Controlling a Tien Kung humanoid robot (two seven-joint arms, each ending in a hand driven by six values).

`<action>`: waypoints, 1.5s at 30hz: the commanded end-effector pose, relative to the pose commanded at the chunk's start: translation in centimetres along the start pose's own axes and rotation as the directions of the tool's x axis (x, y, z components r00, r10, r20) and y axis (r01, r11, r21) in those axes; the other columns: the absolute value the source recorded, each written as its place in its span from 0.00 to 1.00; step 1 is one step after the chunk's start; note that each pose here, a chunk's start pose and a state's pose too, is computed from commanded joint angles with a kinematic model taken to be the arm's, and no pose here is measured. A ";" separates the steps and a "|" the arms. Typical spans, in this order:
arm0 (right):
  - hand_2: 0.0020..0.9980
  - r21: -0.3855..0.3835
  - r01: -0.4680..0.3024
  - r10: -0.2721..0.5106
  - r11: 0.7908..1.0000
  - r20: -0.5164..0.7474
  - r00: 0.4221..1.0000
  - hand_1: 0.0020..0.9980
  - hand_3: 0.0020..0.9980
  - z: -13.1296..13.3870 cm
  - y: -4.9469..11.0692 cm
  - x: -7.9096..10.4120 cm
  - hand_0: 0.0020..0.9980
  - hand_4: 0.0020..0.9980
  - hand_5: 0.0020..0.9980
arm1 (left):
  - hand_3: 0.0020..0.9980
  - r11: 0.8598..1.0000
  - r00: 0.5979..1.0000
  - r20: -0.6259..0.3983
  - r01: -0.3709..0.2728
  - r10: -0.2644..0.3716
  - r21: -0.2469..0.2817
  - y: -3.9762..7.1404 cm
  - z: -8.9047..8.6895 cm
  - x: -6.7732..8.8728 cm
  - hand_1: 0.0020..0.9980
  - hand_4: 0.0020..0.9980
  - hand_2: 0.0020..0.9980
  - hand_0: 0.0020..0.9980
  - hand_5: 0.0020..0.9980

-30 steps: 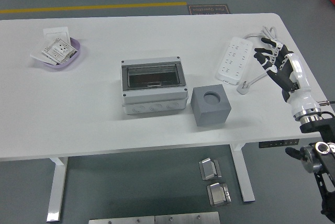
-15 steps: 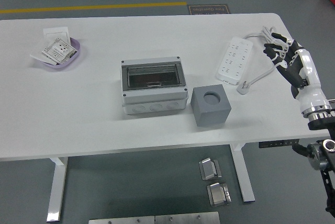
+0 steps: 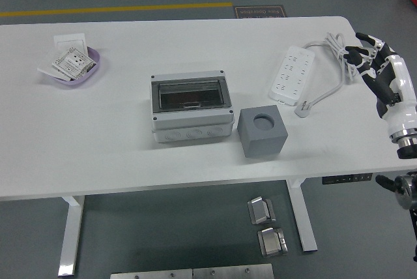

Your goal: Pick up the cylinder from the cube,place it in the box,flap close box

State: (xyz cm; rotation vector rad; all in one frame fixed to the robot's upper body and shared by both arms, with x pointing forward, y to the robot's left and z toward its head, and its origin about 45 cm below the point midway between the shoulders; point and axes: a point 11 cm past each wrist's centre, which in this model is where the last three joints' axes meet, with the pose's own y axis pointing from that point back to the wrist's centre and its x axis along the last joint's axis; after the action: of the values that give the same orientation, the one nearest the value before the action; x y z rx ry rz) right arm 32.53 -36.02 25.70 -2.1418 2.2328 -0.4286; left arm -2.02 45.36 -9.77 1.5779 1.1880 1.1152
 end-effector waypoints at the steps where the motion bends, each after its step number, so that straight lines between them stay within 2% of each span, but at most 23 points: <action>1: 0.68 0.002 0.001 -0.001 1.000 0.001 1.000 0.65 0.76 -0.1 0.0 0.0 0.75 1.00 0.59 | 0.94 1.000 1.000 -0.002 0.003 -0.003 0.000 0.0 0.0 0.0 0.93 1.00 0.92 0.88 0.94; 6: 0.68 0.008 -0.003 0.003 1.000 0.001 1.000 0.65 0.76 -0.4 0.0 0.3 0.75 1.00 0.59 | 0.94 1.000 1.000 0.005 0.011 -0.011 0.009 0.0 -0.2 -0.2 0.93 1.00 0.92 0.88 0.94; 7: 0.68 0.009 -0.005 0.005 1.000 0.001 1.000 0.65 0.76 -0.4 0.0 0.4 0.75 1.00 0.59 | 1.00 1.000 1.000 0.007 0.012 -0.012 0.012 -0.1 -0.3 -0.2 0.96 1.00 0.96 0.91 1.00; 20: 0.69 0.002 -0.009 0.009 1.000 0.009 1.000 0.67 0.76 -0.2 0.2 0.7 0.75 0.99 0.60 | 1.00 0.999 1.000 0.016 0.026 -0.027 0.039 -0.3 -1.1 -0.9 0.98 1.00 0.98 0.94 1.00; 28: 0.69 -0.012 -0.004 0.004 1.000 0.023 1.000 0.67 0.77 0.3 0.4 0.3 0.76 0.99 0.60 | 1.00 0.997 0.999 0.015 0.041 -0.042 0.062 -0.4 -1.7 -1.3 1.00 1.00 1.00 0.97 1.00; 39: 0.69 -0.047 0.021 -0.021 0.999 0.017 1.000 0.67 0.77 1.5 0.5 -0.9 0.75 1.00 0.61 | 1.00 0.997 0.999 0.010 0.037 -0.037 0.062 -0.5 -1.8 -1.4 1.00 1.00 1.00 0.97 1.00; 45: 0.69 -0.057 0.053 -0.053 0.997 -0.010 0.999 0.67 0.77 1.9 -0.3 -1.7 0.76 0.99 0.61 | 1.00 0.997 1.000 0.001 0.027 -0.027 0.073 -0.6 -2.7 -1.1 1.00 1.00 1.00 0.96 1.00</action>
State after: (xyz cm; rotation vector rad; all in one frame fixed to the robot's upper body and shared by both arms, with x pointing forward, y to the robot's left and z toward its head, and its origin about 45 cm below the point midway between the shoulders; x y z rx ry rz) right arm 33.27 -34.70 23.67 -2.2361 2.2247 -0.3854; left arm -4.92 44.68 -9.88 1.6133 1.2576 1.0635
